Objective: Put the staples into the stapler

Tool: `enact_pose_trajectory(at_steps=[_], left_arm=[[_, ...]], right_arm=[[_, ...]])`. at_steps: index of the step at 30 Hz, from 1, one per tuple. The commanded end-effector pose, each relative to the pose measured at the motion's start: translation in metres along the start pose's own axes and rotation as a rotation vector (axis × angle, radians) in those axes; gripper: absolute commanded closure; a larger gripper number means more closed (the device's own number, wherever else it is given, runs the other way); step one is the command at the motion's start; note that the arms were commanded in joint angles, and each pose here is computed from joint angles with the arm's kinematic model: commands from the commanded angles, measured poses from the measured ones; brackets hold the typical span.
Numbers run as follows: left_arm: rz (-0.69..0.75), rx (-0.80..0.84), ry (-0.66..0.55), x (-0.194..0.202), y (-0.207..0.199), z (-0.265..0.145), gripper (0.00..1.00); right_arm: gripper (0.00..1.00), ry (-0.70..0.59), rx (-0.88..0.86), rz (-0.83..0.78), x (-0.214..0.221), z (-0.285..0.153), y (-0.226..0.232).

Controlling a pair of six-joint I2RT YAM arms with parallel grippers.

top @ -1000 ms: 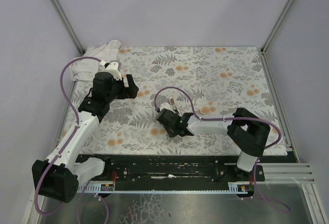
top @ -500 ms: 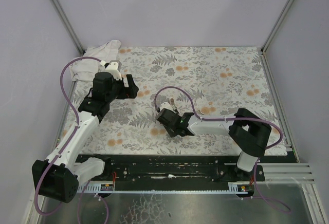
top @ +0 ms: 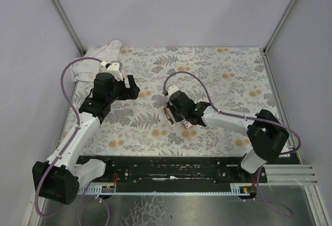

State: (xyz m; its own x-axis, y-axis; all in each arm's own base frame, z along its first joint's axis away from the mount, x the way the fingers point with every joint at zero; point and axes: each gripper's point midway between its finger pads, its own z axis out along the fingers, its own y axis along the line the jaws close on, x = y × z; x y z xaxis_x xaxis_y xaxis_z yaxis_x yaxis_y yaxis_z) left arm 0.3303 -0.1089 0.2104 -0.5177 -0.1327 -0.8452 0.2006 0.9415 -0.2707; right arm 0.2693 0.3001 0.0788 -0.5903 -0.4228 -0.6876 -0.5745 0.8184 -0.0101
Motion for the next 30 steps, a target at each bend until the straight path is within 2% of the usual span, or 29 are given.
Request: enact_pose_trajectory(at_steps=[1,30], left_arm=[[-0.003,-0.014,-0.01,-0.003,0.005,0.002,0.14],[-0.008,-0.009,-0.005,-0.003,0.006,0.003,0.14]], right_arm=[[0.79,-0.067,-0.071,-0.029,-0.025,0.005,0.016],[0.8,-0.011,-0.097,-0.024,0.0,0.036,0.027]])
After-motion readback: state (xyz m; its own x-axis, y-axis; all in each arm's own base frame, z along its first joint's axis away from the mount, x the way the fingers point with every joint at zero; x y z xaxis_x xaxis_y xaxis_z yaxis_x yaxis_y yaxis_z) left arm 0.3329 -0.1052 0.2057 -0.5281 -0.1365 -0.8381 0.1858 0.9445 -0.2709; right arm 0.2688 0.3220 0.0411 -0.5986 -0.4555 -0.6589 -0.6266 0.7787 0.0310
